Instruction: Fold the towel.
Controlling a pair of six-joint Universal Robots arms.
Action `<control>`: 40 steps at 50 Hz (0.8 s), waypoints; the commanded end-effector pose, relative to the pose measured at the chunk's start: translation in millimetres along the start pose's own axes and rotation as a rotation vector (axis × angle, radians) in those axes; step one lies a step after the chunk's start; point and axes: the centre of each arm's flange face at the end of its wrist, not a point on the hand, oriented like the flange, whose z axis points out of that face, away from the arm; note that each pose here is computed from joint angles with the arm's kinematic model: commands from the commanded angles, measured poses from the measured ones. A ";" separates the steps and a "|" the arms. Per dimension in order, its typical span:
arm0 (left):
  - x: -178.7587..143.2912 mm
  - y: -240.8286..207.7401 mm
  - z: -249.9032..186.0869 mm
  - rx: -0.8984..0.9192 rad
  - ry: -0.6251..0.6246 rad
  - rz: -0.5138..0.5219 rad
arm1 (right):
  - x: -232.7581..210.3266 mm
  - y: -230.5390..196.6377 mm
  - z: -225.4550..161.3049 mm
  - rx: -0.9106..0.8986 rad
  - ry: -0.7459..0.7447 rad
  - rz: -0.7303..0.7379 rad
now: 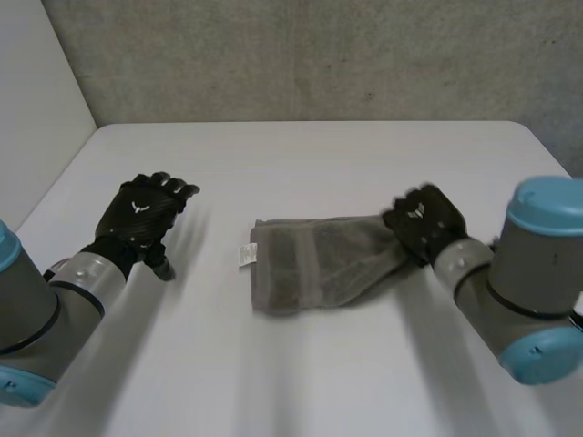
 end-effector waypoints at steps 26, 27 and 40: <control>32.6 -63.3 32.4 0.182 0.035 -0.193 | -62.9 -76.2 -36.6 0.152 -0.302 0.108; 41.3 -59.6 32.6 0.164 0.055 -0.214 | -50.1 -72.7 -37.8 0.151 -0.272 0.151; 103.5 -1.0 31.2 -0.110 0.190 -0.320 | -35.7 -20.9 -0.9 0.005 -0.241 0.306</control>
